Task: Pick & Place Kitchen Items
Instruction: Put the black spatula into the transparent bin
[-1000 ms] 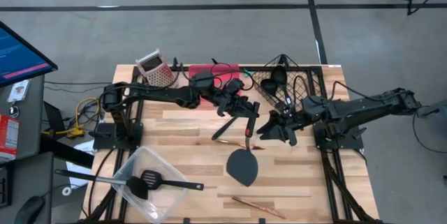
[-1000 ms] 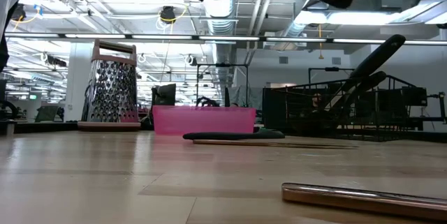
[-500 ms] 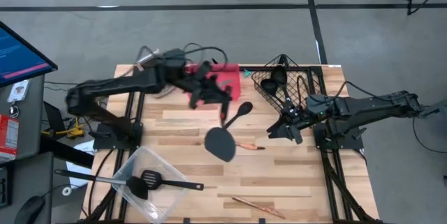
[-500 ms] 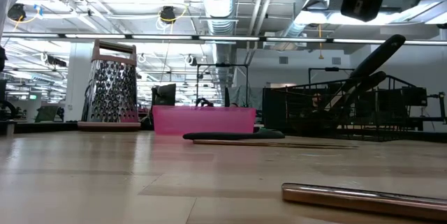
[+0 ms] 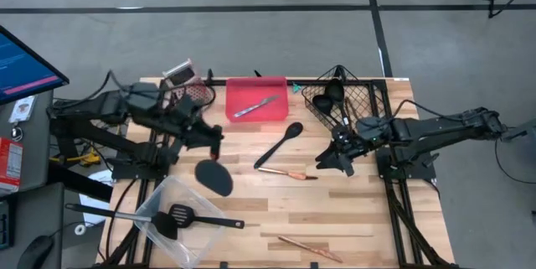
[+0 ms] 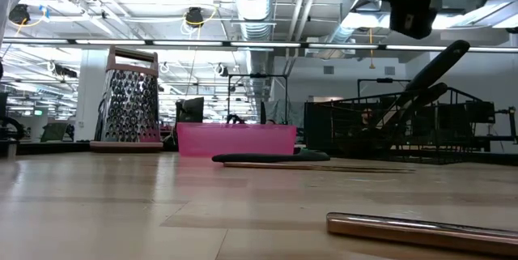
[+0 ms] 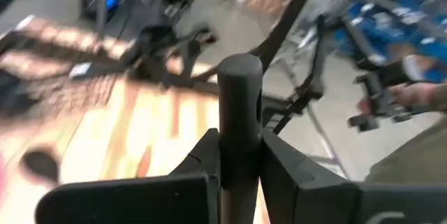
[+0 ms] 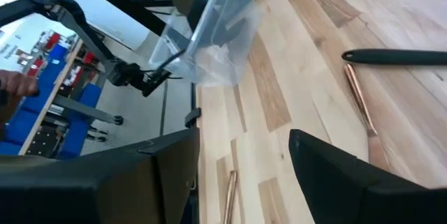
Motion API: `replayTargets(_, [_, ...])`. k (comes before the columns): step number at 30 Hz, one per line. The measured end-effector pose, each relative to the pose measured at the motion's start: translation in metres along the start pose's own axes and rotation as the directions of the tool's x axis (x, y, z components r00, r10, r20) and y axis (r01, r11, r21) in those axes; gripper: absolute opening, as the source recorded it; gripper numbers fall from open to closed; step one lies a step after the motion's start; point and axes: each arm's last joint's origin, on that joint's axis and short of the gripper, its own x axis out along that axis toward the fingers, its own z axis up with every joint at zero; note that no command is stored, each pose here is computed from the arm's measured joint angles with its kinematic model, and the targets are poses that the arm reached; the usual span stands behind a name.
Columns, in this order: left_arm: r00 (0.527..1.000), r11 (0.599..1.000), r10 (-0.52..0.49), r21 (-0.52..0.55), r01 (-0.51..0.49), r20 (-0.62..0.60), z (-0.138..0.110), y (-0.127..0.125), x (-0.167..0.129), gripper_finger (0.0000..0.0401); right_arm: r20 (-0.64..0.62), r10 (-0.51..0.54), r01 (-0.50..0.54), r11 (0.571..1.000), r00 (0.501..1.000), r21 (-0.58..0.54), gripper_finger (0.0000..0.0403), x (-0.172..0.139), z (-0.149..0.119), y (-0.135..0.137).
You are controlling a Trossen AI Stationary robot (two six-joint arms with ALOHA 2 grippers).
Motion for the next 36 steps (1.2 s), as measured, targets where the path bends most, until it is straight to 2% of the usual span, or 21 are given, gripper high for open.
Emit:
replayTargets(2, [0.998, 0.999, 0.043, -0.030, -0.044, -0.036, -0.007, -0.002, -0.007, 0.0038, -0.011, -0.011, 0.011, 1.000, 1.000, 0.003, 0.0221, 0.005, 0.000, -0.002])
replayTargets(7, [0.994, 0.999, 0.003, -0.036, -0.008, -0.111, -0.017, -0.012, -0.015, 0.0038, -0.044, -0.043, 0.044, 0.999, 0.998, 0.022, 0.0221, 0.014, -0.003, -0.006])
replayTargets(12, [0.977, 0.995, -0.095, -0.046, 0.088, -0.192, -0.028, -0.029, -0.017, 0.0038, -0.056, -0.054, 0.057, 0.997, 0.997, 0.049, 0.0221, 0.018, -0.003, -0.008])
replayTargets(16, [0.961, 0.989, -0.143, 0.004, 0.148, -0.238, -0.035, -0.040, -0.017, 0.0038, -0.055, -0.053, 0.056, 0.997, 0.997, 0.049, 0.0221, 0.018, -0.003, -0.008])
replayTargets(22, [0.937, 0.993, -0.098, 0.032, 0.115, -0.335, -0.051, -0.038, -0.006, 0.0041, -0.048, -0.059, 0.062, 0.997, 0.997, 0.054, 0.0221, 0.018, -0.002, -0.010])
replayTargets(28, [0.879, 0.988, -0.125, 0.025, 0.154, -0.461, -0.082, -0.034, 0.008, 0.0039, -0.034, -0.073, 0.075, 0.993, 0.997, 0.089, 0.0221, 0.017, 0.001, -0.013])
replayTargets(36, [0.843, 0.971, -0.152, 0.081, 0.224, -0.516, -0.110, -0.037, 0.024, 0.0038, -0.029, -0.077, 0.079, 0.992, 0.997, 0.093, 0.0221, 0.017, 0.003, -0.014])
